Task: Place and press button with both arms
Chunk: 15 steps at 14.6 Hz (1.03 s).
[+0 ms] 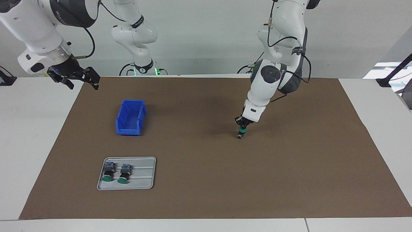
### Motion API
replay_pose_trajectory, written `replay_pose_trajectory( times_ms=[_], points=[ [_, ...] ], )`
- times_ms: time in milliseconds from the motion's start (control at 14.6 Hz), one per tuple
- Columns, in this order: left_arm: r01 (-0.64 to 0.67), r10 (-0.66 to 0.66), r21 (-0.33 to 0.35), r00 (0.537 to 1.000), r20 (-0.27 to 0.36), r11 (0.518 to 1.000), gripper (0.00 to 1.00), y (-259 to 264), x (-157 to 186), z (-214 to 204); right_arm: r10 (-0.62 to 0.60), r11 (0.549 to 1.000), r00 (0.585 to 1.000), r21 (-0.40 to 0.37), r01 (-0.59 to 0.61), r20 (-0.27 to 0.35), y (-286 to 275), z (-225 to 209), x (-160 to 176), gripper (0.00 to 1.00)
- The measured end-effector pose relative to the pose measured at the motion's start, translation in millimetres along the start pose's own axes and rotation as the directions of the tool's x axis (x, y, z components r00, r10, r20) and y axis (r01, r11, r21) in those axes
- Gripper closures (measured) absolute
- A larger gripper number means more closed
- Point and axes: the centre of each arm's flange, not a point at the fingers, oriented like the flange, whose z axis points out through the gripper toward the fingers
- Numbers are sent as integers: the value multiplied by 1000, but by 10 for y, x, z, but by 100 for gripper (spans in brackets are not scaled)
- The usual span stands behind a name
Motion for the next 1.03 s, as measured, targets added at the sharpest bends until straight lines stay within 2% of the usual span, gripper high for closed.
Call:
replay_pose_trajectory(
  times_ms=[411,822,890,1027],
  points=[
    [7,-7,-3,1000,-7,1000,99,-32,18,-63,0,1000,1000,0,0,0,0,0,0,1],
    [32,-32,-2,999,-8,999,96,-311,246,-783,0,1000,1000,0,0,0,0,0,0,1],
    [38,-38,-5,999,-11,999,90,-347,266,-885,0,1000,1000,0,0,0,0,0,0,1],
    [47,-47,-4,999,-13,999,68,-533,367,-1042,0,1000,1000,0,0,0,0,0,0,1]
  ],
)
